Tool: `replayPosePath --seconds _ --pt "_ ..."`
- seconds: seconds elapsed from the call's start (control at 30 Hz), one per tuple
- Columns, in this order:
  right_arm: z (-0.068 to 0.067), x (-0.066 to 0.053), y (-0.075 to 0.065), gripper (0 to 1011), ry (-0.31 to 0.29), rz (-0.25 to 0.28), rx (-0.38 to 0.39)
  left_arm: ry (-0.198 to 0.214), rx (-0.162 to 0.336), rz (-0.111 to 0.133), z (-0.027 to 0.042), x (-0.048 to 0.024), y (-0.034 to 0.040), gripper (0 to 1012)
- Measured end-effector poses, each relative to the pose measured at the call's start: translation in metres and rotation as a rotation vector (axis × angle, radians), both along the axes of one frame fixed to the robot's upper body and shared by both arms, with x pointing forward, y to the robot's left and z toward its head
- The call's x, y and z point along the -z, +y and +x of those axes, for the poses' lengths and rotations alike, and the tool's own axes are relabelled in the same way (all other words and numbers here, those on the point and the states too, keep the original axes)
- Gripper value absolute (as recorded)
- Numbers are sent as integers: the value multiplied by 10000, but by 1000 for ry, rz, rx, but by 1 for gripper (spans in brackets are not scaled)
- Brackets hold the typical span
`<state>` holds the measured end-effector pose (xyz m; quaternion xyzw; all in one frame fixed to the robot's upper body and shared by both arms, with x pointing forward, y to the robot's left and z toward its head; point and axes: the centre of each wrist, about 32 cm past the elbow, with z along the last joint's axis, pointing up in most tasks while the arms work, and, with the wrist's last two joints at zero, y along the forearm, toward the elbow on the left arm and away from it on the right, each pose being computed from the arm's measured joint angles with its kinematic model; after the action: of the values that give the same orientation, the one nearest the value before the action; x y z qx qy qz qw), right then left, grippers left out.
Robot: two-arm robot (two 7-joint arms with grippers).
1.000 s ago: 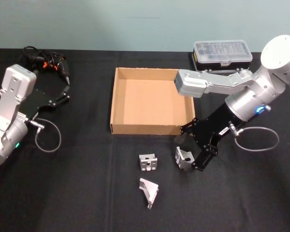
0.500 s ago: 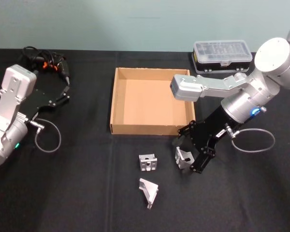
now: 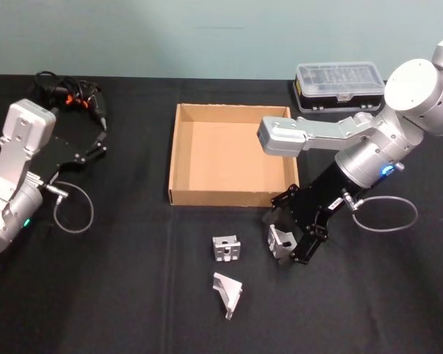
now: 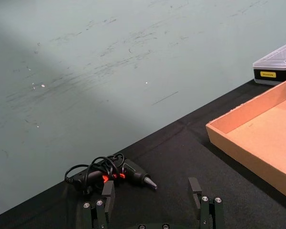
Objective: Use one hand to pick up the angle iron from the table and place it into the box.
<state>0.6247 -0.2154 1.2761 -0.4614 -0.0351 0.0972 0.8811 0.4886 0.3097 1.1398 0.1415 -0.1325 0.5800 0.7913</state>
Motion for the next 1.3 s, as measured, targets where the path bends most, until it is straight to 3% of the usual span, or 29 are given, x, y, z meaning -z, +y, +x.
replayPosePath --seconds 0.33,0.47,0.97,1.3 --pt "13 11 3 1000 -4 -10 -4 0 0 0 0 0 0 1000" --pt "14 19 4 947 -5 -11 -5 0 0 0 0 0 0 1000" --pt "21 42 9 490 -8 -5 -9 0 0 0 0 0 0 1000" --pt "-14 -66 -4 479 -18 22 2 0 0 0 0 0 0 1000"
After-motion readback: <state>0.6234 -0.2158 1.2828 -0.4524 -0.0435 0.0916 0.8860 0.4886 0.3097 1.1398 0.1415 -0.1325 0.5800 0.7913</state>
